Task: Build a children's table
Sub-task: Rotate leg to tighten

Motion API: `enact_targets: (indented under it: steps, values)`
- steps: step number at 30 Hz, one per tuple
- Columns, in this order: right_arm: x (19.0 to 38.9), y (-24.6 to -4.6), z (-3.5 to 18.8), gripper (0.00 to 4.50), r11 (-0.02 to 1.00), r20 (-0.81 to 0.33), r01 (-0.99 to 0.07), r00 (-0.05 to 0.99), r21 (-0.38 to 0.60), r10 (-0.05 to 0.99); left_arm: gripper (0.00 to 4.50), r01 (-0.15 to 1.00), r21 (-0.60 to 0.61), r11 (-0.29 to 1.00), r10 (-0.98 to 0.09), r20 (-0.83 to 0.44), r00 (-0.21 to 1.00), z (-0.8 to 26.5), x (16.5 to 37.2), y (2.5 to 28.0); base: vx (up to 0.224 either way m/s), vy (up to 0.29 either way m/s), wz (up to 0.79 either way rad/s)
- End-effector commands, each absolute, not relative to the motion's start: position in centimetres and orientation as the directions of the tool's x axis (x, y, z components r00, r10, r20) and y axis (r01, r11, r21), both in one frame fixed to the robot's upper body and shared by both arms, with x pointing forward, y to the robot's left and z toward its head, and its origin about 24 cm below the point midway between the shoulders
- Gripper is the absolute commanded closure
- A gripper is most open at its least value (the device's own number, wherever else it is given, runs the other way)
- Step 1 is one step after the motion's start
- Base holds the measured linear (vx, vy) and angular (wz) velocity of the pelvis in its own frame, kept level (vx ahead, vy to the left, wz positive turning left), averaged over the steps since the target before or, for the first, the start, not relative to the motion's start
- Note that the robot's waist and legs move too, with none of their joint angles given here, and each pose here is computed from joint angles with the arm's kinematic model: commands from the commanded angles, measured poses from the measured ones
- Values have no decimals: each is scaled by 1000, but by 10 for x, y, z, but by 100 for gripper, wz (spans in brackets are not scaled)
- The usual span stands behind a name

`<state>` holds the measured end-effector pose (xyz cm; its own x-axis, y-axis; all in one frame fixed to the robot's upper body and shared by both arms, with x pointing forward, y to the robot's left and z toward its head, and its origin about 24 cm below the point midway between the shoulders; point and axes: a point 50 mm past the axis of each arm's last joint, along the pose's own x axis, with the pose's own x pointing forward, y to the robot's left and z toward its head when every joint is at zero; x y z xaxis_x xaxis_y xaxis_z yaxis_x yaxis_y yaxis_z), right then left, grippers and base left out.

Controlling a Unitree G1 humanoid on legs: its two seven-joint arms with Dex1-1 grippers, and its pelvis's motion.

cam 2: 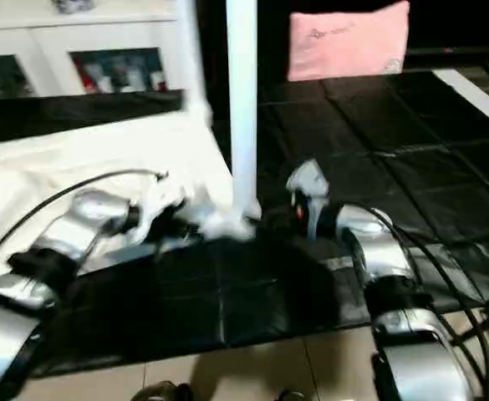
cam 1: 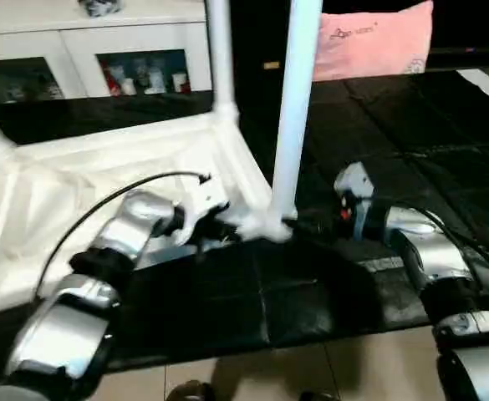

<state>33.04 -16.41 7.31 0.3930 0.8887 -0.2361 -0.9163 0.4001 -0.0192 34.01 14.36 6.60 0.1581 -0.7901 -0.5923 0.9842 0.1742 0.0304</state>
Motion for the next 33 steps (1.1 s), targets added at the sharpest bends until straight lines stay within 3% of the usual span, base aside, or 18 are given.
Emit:
enact_targets:
  steps: [1, 3, 8, 12, 28, 33]
  values:
    - [327, -159, 75, 5, 327, -253, -945, 323, -25, 912, 450, 998, 55, 11, -797, -602, 42, 77, 336, 134, 0, 0, 0]
    - [326, -157, 73, 5, 294, -273, -955, 293, -41, 916, 450, 998, 42, -37, -794, -608, -4, 78, 332, 134, 0, 0, 0]
    - [320, -150, 70, 5, 181, -286, -983, 162, 39, 944, 450, 991, 23, -130, -779, -621, -88, 80, 326, 132, 0, 0, 0]
    - [315, -147, 65, 35, 114, -310, -989, 79, 96, 947, 450, 982, 15, -187, -768, -626, -136, 79, 323, 128, 0, 0, 0]
    - [311, -143, 65, 179, 12, -302, -986, -39, 167, 952, 450, 970, -8, -243, -743, -641, -192, 79, 319, 127, 0, 0, 0]
    - [310, -143, 64, 193, 3, -297, -984, -50, 177, 954, 450, 974, -4, -226, -744, -644, -175, 78, 320, 128, 0, 0, 0]
